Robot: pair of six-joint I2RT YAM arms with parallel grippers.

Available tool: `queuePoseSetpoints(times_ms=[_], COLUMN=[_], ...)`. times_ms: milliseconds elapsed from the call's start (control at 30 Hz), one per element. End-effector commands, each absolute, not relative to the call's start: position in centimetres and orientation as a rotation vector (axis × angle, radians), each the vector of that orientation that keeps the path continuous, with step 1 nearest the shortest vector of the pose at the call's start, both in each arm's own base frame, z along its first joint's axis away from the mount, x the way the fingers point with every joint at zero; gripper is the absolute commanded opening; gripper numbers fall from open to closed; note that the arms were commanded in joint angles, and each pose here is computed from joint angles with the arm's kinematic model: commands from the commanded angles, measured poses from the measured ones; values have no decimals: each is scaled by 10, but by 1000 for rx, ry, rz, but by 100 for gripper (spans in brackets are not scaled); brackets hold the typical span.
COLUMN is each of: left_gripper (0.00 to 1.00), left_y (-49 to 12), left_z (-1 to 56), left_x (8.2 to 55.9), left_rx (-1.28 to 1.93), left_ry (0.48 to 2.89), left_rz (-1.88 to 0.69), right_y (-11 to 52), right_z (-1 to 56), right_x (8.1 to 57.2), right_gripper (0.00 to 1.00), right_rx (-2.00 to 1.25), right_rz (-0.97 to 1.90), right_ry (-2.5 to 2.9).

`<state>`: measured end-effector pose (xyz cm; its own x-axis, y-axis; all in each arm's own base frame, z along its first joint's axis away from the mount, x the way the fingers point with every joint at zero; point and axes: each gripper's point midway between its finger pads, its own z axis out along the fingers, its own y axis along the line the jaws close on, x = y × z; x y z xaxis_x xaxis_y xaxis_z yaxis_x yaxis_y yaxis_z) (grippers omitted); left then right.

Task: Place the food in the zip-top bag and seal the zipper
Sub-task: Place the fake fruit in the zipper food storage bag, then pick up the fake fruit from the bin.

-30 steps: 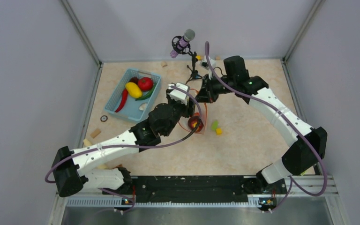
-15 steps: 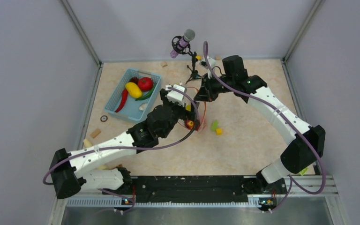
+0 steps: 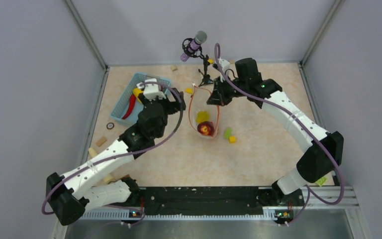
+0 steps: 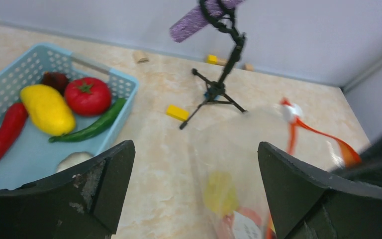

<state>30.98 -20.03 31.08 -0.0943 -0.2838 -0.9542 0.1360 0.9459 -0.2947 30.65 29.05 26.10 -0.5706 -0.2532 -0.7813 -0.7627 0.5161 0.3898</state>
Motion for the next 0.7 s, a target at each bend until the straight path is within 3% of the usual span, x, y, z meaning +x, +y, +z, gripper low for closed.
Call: queuePoseSetpoints(times_ms=[0,333,667], left_gripper=[99,99,95], left_y=[-163,-77,-29], left_z=[296,258,204], left_x=[330,372,447], left_rx=[-330,-625,-808], left_ry=[1671,1682,1796], left_rz=[-410,-268,-317], right_y=[298,298,298], right_z=[286,279,279], right_x=[315,324,325], right_gripper=[0,0,0], right_rx=[-829,-816,-838], right_rz=[962,925,919], right_ry=[2007,2027,2015])
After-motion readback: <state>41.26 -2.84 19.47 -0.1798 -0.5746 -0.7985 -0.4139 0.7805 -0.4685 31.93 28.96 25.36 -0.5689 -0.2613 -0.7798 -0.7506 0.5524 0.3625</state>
